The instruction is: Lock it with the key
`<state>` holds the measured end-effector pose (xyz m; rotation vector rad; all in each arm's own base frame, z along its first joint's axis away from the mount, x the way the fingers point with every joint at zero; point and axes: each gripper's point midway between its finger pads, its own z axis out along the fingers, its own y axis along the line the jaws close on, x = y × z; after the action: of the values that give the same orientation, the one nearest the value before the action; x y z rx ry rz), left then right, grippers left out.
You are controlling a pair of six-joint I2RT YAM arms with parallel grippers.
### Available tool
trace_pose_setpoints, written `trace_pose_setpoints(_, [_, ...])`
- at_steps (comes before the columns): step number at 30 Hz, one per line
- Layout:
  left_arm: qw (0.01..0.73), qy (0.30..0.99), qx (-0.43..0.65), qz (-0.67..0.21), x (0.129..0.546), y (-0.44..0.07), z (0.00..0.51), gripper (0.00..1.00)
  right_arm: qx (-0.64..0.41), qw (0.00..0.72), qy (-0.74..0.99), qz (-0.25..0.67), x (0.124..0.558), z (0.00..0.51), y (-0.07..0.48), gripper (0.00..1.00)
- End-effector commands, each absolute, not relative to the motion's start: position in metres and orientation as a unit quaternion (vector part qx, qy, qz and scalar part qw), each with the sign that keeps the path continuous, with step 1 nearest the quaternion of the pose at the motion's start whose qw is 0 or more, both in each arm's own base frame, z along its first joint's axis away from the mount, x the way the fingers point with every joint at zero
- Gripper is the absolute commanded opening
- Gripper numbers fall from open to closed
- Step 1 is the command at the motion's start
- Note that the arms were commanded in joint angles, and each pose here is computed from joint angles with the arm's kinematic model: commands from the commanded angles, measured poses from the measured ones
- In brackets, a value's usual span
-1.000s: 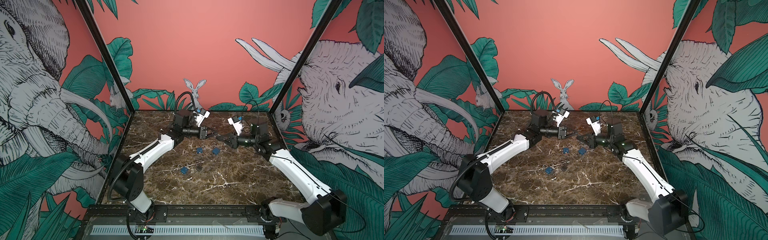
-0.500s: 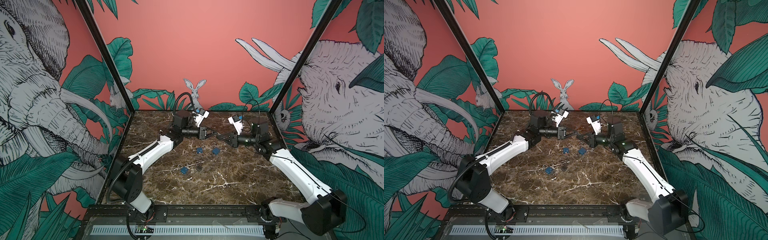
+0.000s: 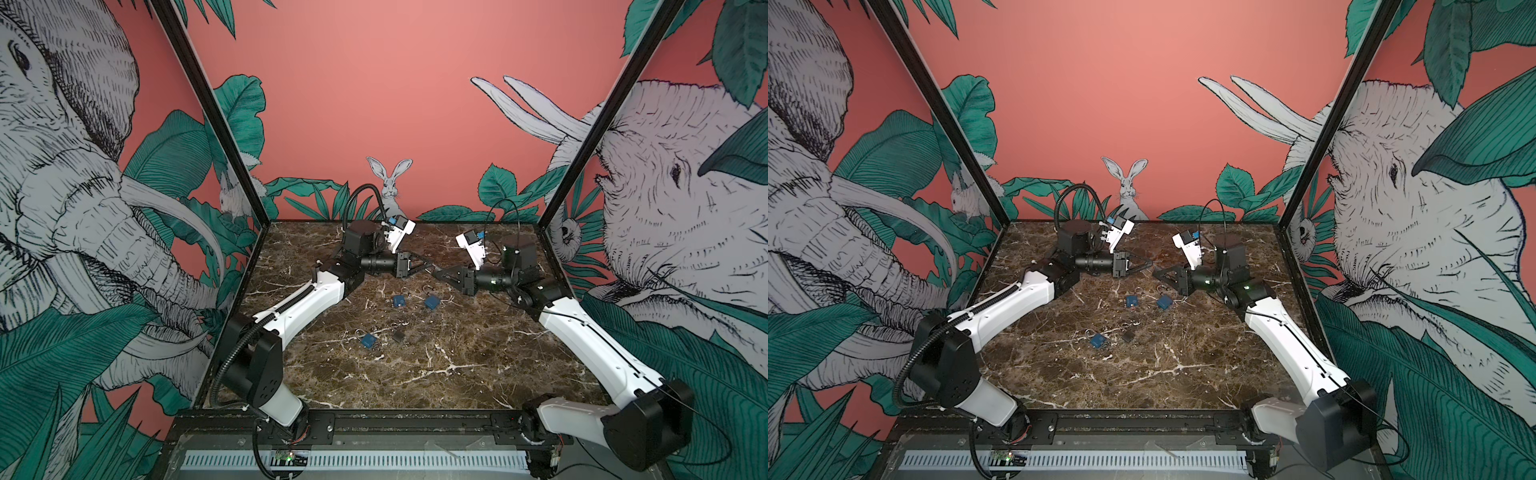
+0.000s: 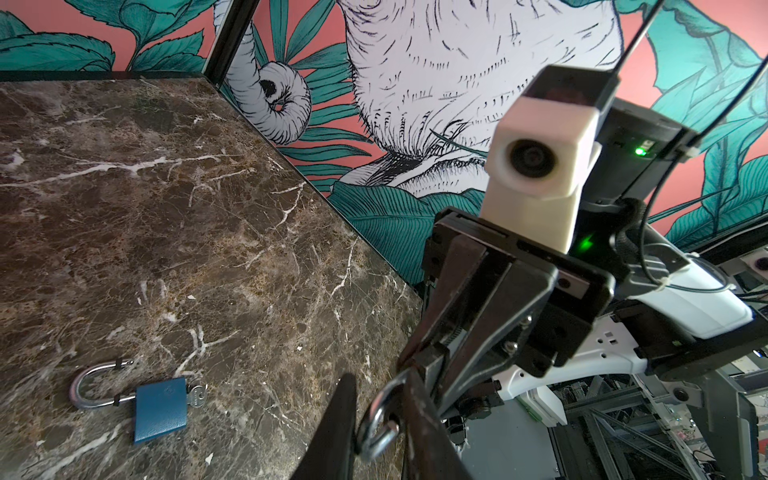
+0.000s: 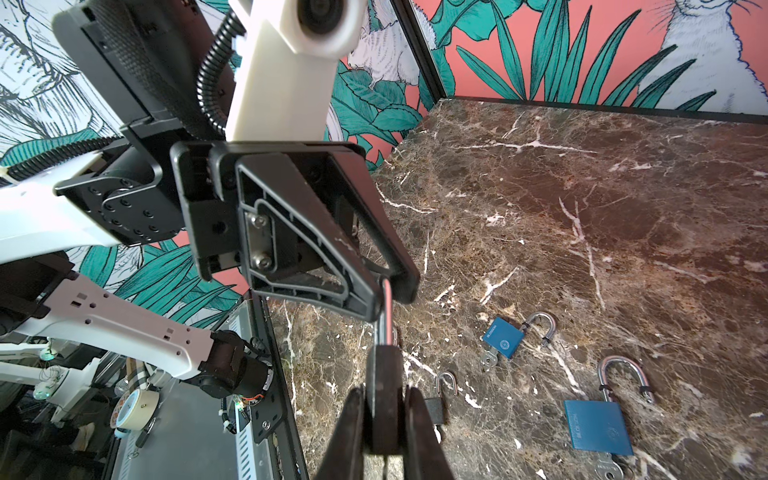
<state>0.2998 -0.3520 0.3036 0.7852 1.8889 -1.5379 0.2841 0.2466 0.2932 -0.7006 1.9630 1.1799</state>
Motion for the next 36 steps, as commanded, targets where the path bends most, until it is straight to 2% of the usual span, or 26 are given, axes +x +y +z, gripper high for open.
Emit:
trace_pose_setpoints(1, [0.300, 0.698, 0.300, -0.576, 0.294, -0.346, 0.314, 0.23, -0.297, 0.392, 0.735, 0.468, 0.282, 0.316, 0.250, 0.00])
trace_pose_setpoints(14, [0.295, 0.700, 0.301, -0.577, 0.293, -0.347, 0.309, 0.23, -0.297, 0.393, 0.731, 0.472, 0.282, 0.319, 0.251, 0.00])
trace_pose_setpoints(22, [0.294, 0.700, 0.301, -0.577, 0.294, -0.346, 0.308, 0.18, -0.298, 0.391, 0.729, 0.476, 0.281, 0.320, 0.252, 0.00])
trace_pose_setpoints(25, [0.293, 0.700, 0.302, -0.577, 0.294, -0.347, 0.307, 0.10, -0.300, 0.388, 0.726, 0.482, 0.279, 0.321, 0.253, 0.00])
trace_pose_setpoints(27, [0.291, 0.701, 0.301, -0.578, 0.295, -0.348, 0.306, 0.00, -0.303, 0.387, 0.720, 0.490, 0.277, 0.325, 0.254, 0.00])
trace_pose_setpoints(36, [0.288, 0.701, 0.304, -0.577, 0.297, -0.350, 0.299, 0.00, -0.321, 0.377, 0.676, 0.545, 0.252, 0.355, 0.257, 0.00])
